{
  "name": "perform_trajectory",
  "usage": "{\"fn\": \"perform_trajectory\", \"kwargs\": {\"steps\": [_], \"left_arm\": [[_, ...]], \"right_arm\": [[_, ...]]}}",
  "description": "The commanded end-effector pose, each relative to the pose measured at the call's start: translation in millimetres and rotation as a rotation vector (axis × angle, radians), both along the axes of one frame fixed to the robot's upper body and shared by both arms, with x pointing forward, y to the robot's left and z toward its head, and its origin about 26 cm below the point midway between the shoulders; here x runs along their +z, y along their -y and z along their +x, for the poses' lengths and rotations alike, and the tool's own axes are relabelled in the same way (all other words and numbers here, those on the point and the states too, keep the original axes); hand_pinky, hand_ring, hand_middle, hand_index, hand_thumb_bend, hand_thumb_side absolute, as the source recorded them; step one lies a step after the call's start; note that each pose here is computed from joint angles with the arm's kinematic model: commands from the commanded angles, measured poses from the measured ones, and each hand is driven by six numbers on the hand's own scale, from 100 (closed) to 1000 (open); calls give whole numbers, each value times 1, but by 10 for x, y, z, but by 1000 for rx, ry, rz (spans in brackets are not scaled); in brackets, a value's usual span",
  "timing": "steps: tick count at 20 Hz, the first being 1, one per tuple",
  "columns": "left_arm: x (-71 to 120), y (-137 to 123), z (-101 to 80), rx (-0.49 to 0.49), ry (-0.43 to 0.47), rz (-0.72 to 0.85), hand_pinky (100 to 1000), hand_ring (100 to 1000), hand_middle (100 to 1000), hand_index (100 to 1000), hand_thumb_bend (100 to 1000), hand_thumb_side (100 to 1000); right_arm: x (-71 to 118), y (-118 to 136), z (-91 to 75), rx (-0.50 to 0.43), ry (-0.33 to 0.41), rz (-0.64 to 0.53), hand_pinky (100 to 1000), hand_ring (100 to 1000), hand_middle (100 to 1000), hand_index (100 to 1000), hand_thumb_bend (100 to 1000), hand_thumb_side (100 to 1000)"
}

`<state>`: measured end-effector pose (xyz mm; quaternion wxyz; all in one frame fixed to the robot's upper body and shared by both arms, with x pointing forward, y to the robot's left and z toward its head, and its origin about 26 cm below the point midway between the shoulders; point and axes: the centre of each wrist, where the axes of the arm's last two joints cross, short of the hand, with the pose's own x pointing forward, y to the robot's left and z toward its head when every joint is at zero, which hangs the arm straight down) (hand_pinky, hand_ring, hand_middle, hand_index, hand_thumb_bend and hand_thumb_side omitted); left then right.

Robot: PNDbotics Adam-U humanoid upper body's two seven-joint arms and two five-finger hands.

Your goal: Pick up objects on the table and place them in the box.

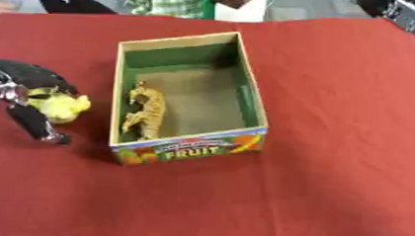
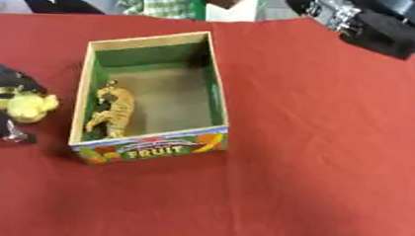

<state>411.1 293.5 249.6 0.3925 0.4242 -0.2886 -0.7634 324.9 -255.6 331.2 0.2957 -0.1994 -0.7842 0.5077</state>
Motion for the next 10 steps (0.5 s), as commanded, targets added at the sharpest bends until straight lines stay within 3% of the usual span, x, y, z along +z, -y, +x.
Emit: {"fn": "perform_trajectory", "kwargs": {"steps": [1, 3, 4, 6, 10], "left_arm": [[137, -23, -9, 5, 38, 19, 632, 824, 835, 1000, 380, 474], [154, -3, -16, 2, 46, 14, 609, 804, 809, 977, 301, 438], [165, 7, -22, 1, 51, 8, 588, 782, 784, 951, 207, 421], [203, 33, -39, 2, 66, -14, 553, 752, 750, 911, 100, 404], [282, 66, -83, 14, 94, -73, 487, 693, 681, 804, 100, 393]], "right_arm": [[87, 24, -30, -5, 27, 3, 887, 930, 831, 951, 221, 1000], [83, 27, -28, -6, 25, 6, 887, 930, 830, 951, 219, 1000], [81, 28, -27, -7, 25, 7, 887, 930, 830, 951, 217, 1000], [75, 33, -25, -9, 22, 9, 887, 930, 830, 951, 216, 1000], [63, 47, -20, -17, 18, 14, 888, 931, 830, 952, 212, 1000]]}}
